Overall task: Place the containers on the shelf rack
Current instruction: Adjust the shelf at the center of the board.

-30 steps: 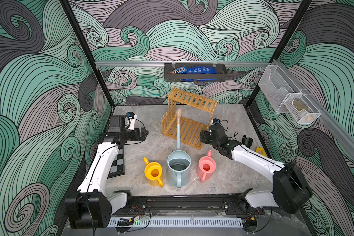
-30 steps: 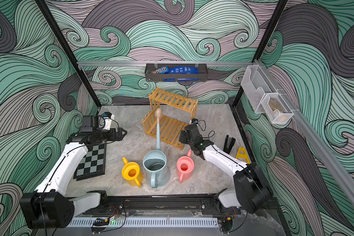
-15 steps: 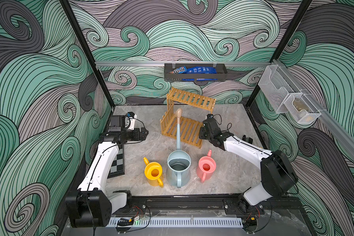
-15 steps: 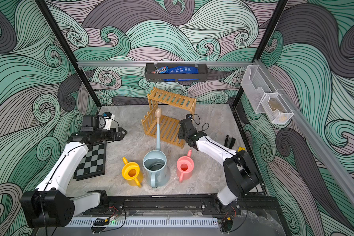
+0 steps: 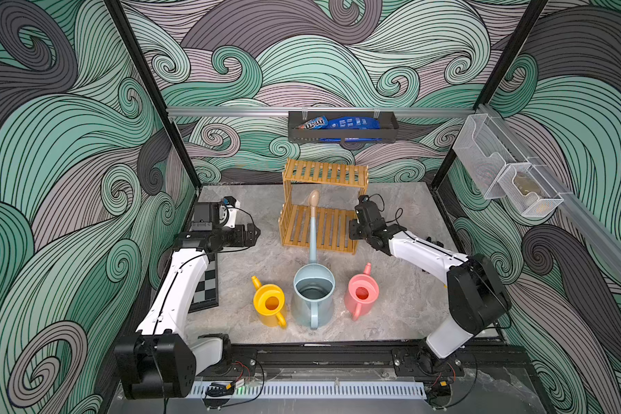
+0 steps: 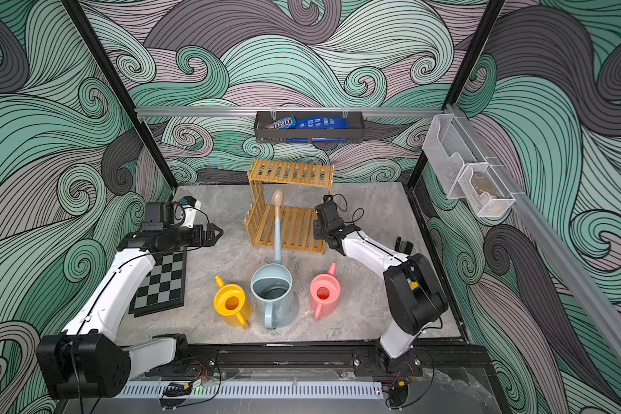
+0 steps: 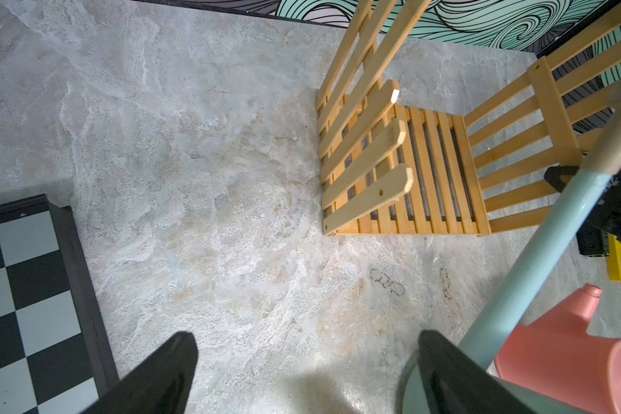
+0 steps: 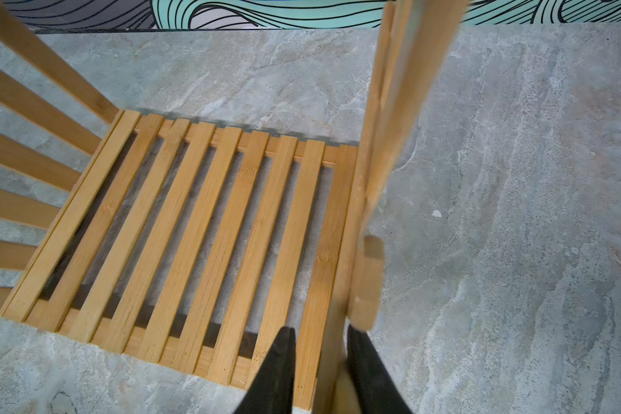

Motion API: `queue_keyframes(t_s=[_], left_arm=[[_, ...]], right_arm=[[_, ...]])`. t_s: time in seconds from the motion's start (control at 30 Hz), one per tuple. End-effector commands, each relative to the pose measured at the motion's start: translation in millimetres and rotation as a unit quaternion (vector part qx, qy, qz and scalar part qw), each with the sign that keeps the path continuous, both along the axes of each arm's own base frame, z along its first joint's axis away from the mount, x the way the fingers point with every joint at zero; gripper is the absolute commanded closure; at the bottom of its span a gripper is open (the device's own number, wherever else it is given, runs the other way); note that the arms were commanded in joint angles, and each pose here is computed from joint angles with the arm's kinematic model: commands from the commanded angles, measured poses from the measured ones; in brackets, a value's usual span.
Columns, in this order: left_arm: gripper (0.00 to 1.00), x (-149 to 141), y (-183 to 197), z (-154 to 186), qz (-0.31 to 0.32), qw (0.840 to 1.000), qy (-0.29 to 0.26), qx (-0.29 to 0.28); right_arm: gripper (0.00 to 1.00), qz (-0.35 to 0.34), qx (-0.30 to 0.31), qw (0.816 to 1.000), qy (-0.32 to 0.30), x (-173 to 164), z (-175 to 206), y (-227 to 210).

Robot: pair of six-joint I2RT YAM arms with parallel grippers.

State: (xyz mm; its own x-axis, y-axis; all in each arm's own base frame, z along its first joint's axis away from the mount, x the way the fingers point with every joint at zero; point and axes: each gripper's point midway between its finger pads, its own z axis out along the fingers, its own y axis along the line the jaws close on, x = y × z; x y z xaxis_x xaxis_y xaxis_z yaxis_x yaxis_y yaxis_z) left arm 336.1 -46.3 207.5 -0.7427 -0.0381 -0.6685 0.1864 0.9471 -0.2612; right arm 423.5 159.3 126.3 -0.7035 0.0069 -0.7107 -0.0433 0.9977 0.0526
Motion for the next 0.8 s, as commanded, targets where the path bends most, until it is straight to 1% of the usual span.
queue_keyframes(t_s=[0.0,0.07,0.1,0.2,0.3,0.4,0.47,0.6,0.77], left_arm=[[0.01,2,-1,9,-0.004,1.0,-0.011,0.0],[0.01,4,0,8,-0.001,1.0,-0.015,0.004],[0.01,4,0,6,-0.001,1.0,-0.015,0.005],[0.01,3,-2,7,-0.003,1.0,-0.012,-0.003],[0.01,3,0,9,-0.002,1.0,-0.016,0.004],[0.01,2,-1,6,-0.002,1.0,-0.014,0.003],[0.01,1,-1,8,-0.004,1.0,-0.012,0.001],[0.01,3,1,8,-0.002,1.0,-0.018,0.008],[0.01,1,-2,11,-0.005,1.0,-0.017,0.001]], right_arm=[[0.75,0.026,0.022,0.999,-0.008,12,8,4],[0.76,0.033,0.026,0.999,-0.012,16,9,6],[0.78,0.039,0.027,0.999,-0.012,17,8,9],[0.79,0.045,0.036,0.998,0.001,19,5,16],[0.82,0.038,0.039,0.999,0.002,22,5,18],[0.82,0.032,0.046,0.998,0.006,20,3,18],[0.82,0.031,0.047,0.998,0.008,19,6,18],[0.82,0.016,0.046,0.999,-0.011,16,22,12],[0.88,-0.003,0.055,0.998,-0.012,9,29,5]])
